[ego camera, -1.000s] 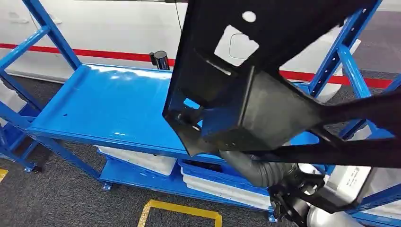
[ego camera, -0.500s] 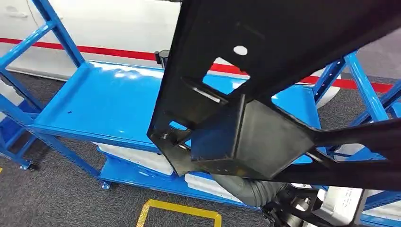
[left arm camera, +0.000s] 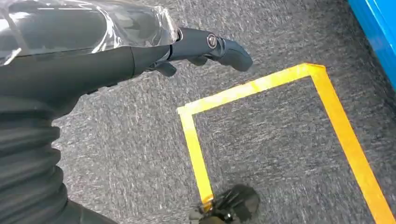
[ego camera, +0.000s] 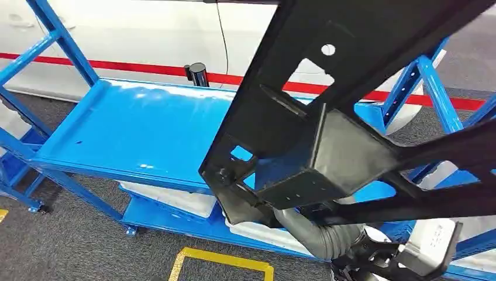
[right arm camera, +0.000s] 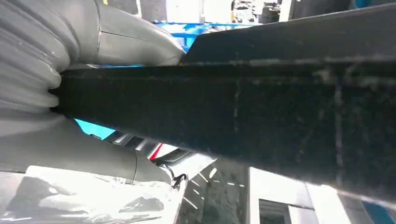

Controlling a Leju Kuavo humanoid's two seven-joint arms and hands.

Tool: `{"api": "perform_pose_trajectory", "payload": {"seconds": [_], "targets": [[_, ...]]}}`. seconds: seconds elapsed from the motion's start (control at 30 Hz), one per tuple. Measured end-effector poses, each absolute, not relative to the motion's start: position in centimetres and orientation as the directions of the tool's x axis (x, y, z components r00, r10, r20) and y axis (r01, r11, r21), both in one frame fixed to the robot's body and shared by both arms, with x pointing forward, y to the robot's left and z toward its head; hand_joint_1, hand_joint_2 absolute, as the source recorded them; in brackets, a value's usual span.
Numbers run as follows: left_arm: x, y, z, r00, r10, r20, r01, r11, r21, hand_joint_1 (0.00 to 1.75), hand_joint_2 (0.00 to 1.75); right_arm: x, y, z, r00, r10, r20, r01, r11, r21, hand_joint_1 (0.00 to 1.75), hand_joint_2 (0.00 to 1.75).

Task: Take the parts from the cabinet and place them on the table.

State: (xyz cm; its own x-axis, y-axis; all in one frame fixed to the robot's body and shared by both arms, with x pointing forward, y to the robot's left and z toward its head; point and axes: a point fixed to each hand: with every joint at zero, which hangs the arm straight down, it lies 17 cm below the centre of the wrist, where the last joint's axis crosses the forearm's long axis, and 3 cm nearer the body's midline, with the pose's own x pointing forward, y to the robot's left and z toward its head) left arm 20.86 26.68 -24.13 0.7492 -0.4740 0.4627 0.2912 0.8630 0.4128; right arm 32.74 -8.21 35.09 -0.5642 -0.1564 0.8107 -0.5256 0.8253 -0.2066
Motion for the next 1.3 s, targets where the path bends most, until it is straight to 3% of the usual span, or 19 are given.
{"api": "perform_pose_trajectory", "payload": {"seconds": [1.3], "targets": [[18.9,26.6,-24.8,0.790,-0.410,0.456,0.248,0.894,0.374,0.00,1.75,34.2,-9.5,37.4,-0.575,-0.228,0.786,-0.504,0.856,-0.120,1.75,1.75]]}}
